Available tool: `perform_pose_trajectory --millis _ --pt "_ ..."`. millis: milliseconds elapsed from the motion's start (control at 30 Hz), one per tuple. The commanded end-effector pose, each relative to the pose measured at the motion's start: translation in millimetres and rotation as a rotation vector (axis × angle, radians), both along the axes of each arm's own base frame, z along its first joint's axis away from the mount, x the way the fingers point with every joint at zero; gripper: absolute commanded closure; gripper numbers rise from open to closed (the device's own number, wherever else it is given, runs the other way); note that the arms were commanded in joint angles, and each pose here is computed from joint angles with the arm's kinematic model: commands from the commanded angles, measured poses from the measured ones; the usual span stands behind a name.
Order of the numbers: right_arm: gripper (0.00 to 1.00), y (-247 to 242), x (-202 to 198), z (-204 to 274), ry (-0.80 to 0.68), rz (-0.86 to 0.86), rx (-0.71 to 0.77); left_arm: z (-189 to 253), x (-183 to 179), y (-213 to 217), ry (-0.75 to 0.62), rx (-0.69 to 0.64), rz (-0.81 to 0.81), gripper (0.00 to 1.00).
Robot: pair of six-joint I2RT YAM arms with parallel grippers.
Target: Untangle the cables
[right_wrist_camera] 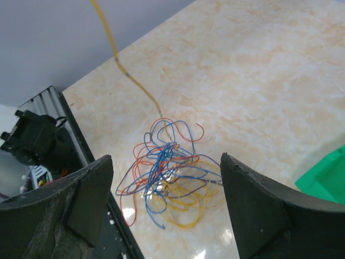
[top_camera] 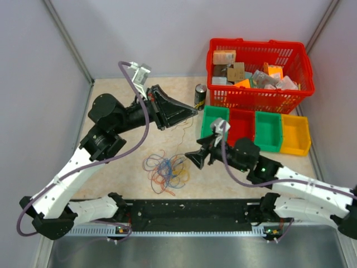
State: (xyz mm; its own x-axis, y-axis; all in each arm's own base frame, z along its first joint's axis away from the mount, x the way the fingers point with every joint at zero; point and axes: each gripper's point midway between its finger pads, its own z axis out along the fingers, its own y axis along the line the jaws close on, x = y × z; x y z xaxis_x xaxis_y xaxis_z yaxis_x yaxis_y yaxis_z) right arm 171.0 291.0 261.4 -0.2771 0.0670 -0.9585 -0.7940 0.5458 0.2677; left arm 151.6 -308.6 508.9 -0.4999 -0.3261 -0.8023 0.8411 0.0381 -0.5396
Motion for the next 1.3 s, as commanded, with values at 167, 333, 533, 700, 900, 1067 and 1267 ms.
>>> perform_pose_trajectory --millis 167,333,533,700,900,1067,1267 --pt "0.38 50.6 49.6 48.7 -0.200 -0.066 0.189 19.6 -15.1 31.8 -0.061 -0.031 0.095 1.00" --pt "0.43 76.2 35.2 45.3 -0.166 0.064 0.265 17.2 -15.8 36.5 -0.068 -0.016 0.115 1.00" --pt "0.41 80.7 22.1 15.1 -0.101 0.113 0.253 18.1 -16.3 40.3 -0.081 -0.008 0.133 1.00" --pt "0.40 70.0 23.0 -8.0 -0.070 0.070 0.184 19.7 -14.0 42.6 -0.094 0.006 0.156 1.00" --pt "0.33 55.1 24.5 -27.5 -0.088 0.025 0.106 23.6 -15.0 45.8 -0.110 0.006 0.166 1.00" --pt "0.30 62.7 38.4 -3.2 -0.151 -0.013 0.132 23.4 -16.9 46.8 -0.107 0.006 0.162 1.00" --pt "0.35 96.0 46.8 19.0 -0.138 0.026 0.229 22.3 -18.8 49.7 -0.103 0.006 0.168 1.00"
